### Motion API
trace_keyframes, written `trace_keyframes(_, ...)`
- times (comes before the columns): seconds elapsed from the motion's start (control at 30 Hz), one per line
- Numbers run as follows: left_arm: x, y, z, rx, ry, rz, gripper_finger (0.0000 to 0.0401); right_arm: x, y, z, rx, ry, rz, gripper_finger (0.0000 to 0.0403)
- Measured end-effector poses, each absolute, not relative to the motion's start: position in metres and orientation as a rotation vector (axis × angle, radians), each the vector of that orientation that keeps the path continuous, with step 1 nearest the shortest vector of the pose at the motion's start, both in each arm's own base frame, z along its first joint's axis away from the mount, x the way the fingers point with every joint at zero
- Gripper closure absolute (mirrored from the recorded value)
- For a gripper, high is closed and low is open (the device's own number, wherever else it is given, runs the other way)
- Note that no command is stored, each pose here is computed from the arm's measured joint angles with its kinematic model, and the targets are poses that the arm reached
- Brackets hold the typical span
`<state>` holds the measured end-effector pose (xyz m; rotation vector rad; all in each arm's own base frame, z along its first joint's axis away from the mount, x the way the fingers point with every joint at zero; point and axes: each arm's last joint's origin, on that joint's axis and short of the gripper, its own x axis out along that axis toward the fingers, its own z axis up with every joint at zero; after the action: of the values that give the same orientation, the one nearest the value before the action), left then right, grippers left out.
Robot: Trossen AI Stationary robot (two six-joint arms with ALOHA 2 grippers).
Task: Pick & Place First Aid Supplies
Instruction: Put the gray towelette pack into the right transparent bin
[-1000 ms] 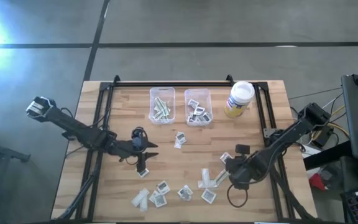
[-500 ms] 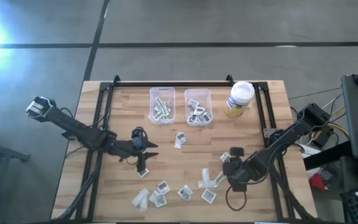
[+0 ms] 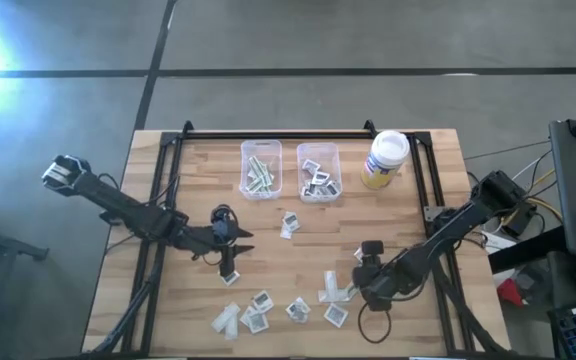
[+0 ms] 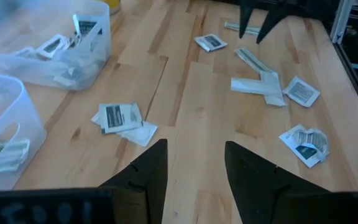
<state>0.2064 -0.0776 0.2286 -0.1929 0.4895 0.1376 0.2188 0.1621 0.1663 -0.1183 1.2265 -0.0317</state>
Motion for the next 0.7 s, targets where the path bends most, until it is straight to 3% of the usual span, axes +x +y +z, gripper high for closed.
trace_keyframes(0.37,0.202,-0.076,0.215,-0.244,0.504,0.158,0.025,0.226,0.169,0.15,-0.241,1.413,-0.103,0.0241)
trace_keyframes(0.7,0.205,-0.077,0.219,-0.239,0.458,0.139,0.025,0.228,0.163,0.148,-0.278,1.397,-0.158,0.0241)
